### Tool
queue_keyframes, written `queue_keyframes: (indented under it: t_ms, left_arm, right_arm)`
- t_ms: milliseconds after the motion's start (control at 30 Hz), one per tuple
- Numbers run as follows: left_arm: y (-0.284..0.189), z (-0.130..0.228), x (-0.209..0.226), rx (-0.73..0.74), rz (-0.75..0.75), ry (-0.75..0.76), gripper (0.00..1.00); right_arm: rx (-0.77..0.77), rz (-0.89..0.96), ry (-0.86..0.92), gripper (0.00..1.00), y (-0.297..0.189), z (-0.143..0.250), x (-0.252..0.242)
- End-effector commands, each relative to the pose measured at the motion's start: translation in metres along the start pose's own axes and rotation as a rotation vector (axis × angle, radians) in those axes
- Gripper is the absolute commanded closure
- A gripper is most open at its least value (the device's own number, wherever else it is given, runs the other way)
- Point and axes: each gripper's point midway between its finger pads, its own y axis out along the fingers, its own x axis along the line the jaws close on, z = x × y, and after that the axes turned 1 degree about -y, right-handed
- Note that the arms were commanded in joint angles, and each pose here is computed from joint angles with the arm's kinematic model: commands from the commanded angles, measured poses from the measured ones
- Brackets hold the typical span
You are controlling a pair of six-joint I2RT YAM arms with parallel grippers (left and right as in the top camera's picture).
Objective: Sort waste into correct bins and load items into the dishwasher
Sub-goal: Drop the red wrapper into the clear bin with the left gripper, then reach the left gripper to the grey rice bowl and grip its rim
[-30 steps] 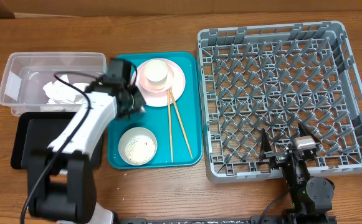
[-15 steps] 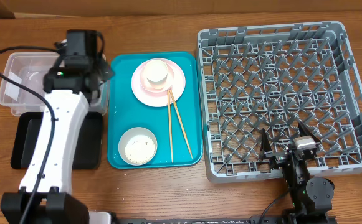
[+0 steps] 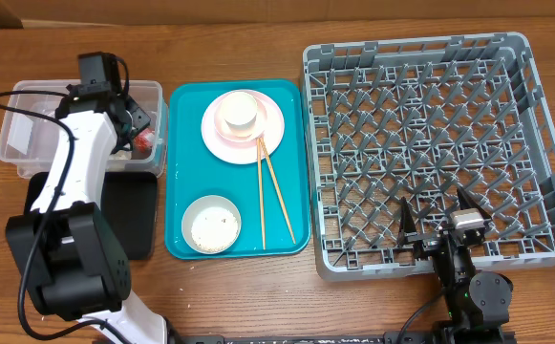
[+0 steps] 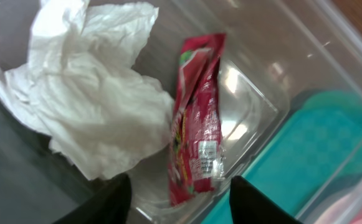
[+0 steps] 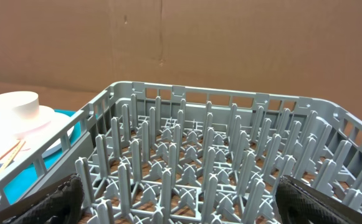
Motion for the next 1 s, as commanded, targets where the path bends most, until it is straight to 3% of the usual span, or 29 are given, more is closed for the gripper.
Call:
queue_keyframes:
  t_ms: [0, 167, 300, 433, 667, 967]
  left_arm:
    - [-0.015, -0.011, -0.015, -0.015, 0.093, 0.04, 0.4]
    - [-0.054, -0.027, -0.022, -0.067, 0.129, 0.052, 0.37]
    - [-0.097, -0.01, -0.039, -0.017, 0.232, 0.112, 0.42]
    - [-0.132, 0.046, -0.058, 0.155, 0.348, 0.193, 0.5]
    - [-0.153, 0.157, -0.07, 0.388, 0.308, 0.53, 0.56]
    - [-0.172, 0.244, -0.068, 0.474, 0.203, 0.802, 0.57]
  right_arm:
    - [-0.008, 0.003, -0.001, 0.0, 0.0, 0.001, 0.0]
    - [-0.008, 0.003, -0.001, 0.0, 0.0, 0.001, 0.0]
    - [-0.008, 0.003, -0.001, 0.0, 0.0, 0.001, 0.0]
    - [-0.008, 0.003, -0.001, 0.0, 0.0, 0.001, 0.0]
    - [-0.008, 0.003, -0.001, 0.0, 0.0, 0.001, 0.0]
    - [-0.008, 0.003, -0.001, 0.0, 0.0, 0.001, 0.0]
